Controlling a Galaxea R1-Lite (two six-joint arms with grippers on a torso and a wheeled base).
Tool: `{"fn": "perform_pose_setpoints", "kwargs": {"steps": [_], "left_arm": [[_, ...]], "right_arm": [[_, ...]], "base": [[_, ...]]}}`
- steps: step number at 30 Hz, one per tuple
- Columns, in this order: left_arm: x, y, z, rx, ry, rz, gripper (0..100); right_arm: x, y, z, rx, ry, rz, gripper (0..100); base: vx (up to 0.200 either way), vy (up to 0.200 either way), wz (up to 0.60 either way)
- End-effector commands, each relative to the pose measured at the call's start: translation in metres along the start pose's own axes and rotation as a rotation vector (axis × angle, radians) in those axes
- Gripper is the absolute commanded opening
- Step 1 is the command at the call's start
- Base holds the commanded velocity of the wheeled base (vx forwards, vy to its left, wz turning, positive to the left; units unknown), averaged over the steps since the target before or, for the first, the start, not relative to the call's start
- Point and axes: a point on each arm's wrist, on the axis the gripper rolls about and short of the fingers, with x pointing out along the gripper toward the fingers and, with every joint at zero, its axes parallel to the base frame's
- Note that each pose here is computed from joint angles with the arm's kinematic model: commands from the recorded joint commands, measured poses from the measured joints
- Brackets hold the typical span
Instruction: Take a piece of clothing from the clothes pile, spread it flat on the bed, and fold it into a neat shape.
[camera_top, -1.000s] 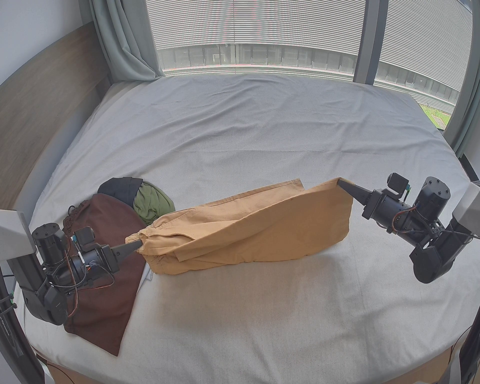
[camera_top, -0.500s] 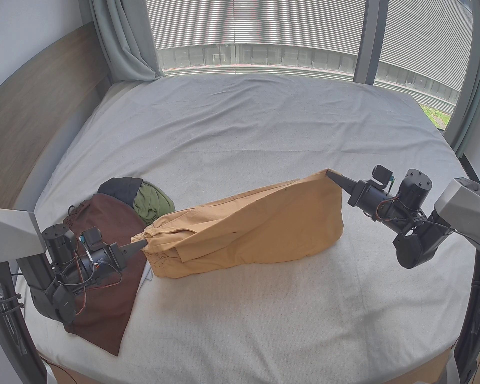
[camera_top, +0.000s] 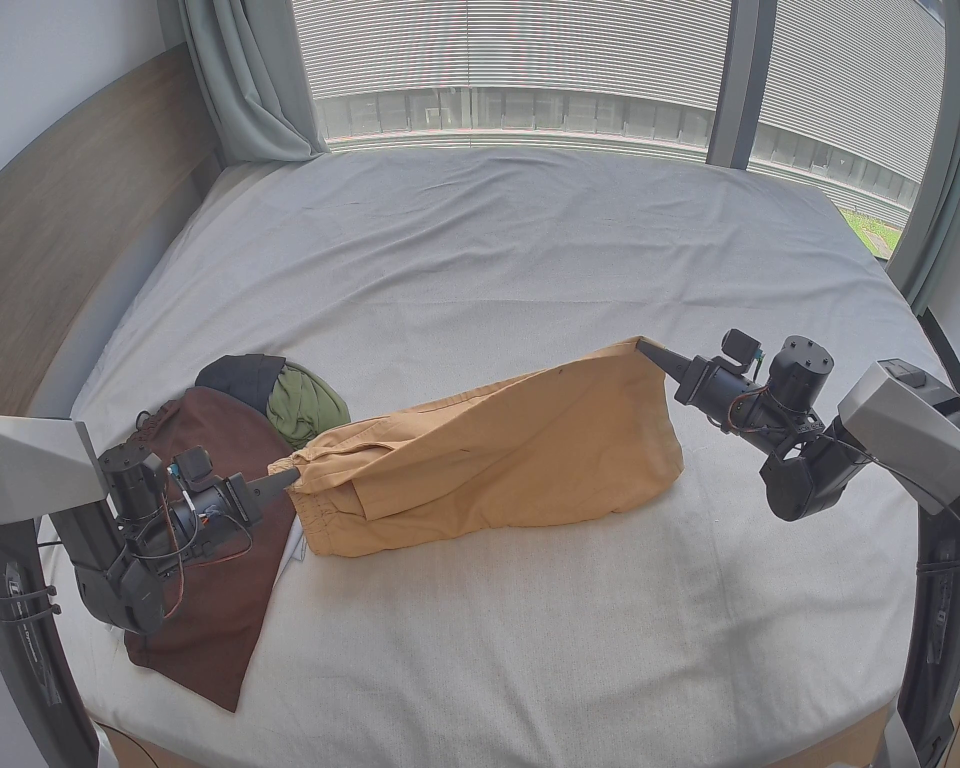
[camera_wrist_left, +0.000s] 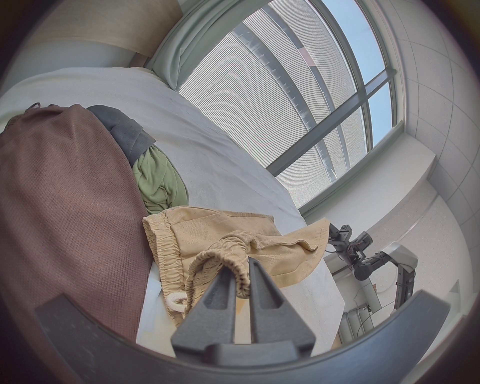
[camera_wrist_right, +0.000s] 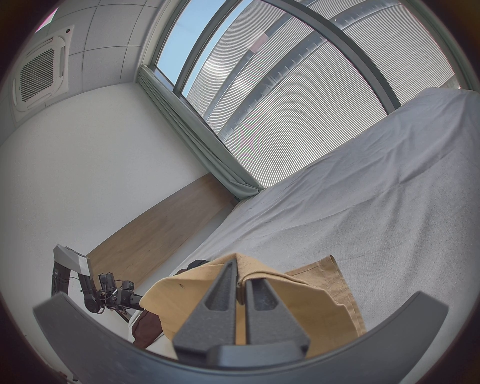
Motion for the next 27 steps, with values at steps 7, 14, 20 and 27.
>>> {"fn": "perform_pose_setpoints", "kwargs": {"steps": [7, 14, 20, 27], "left_arm": [[0.01, 0.006, 0.006, -0.012, -0.034, 0.007, 0], [0.02, 0.012, 0.011, -0.048, -0.067, 0.011, 0], [0.023, 0.018, 0.009, -0.055, -0.064, 0.017, 0], [0.025, 0.02, 0.005, -0.062, -0.053, 0.019, 0]], "right_arm": [[0.014, -0.018, -0.013, 0.011, 0.015, -0.006, 0], [0.025, -0.025, -0.015, 0.007, 0.01, 0.001, 0], [0.03, -0.026, -0.013, 0.006, 0.009, 0.003, 0], [0.033, -0.03, -0.016, 0.004, 0.008, 0.004, 0]], "base": [[0.0, 0.0, 0.0], [0.0, 0.0, 0.0], [0.0, 0.0, 0.0], [0.0, 0.0, 0.0]]}}
